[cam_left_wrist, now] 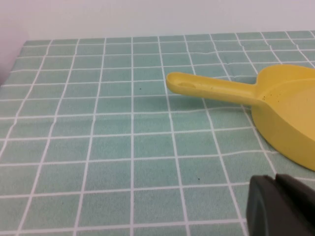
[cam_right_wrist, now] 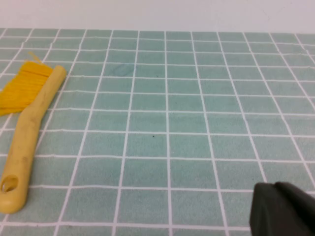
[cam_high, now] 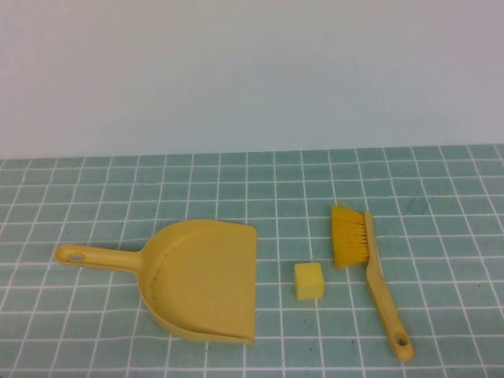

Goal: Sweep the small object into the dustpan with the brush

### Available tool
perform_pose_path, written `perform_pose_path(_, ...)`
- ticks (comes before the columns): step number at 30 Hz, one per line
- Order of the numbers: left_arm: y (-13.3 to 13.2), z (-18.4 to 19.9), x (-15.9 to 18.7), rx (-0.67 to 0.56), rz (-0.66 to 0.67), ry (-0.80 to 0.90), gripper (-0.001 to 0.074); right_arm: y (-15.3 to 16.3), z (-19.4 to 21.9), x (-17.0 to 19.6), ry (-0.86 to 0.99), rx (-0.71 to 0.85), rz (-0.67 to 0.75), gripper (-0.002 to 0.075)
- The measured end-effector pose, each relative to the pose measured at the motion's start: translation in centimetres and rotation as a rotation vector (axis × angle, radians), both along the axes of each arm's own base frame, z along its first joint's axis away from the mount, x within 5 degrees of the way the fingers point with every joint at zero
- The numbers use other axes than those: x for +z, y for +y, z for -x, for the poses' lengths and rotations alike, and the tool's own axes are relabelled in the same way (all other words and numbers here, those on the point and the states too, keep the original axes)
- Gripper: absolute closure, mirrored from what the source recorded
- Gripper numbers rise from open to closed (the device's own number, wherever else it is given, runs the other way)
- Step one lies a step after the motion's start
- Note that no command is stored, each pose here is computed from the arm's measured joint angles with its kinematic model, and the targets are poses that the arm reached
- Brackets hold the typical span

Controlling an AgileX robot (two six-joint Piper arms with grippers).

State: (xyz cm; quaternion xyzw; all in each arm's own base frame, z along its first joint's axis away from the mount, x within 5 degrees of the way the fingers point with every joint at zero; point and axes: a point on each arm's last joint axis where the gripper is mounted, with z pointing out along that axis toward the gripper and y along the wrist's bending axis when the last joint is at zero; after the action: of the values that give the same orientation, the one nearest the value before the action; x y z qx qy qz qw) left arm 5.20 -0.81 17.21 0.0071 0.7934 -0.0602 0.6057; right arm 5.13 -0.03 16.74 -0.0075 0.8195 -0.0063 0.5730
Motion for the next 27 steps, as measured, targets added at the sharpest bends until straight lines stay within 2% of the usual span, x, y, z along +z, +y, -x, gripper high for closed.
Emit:
perform_pose_path(17, 0.0, 0.0, 0.1, -0.002, -0.028, -0.014, 0.0735, 0.0, 0.0, 0.0, 0.0, -0.001, 0.007, 0.0727)
perform_pose_path(21, 0.2, -0.3, 1.2, 0.02, -0.024, -0.137, 0.0736, 0.0, -0.1, 0.3, -0.043, 0.0, 0.007, 0.0727)
perform_pose_path(27, 0.5, -0.3, 2.9, 0.063, 0.019, -0.326, 0.0736, 0.0, -0.5, 2.6, -0.293, 0.004, 0.006, 0.0727)
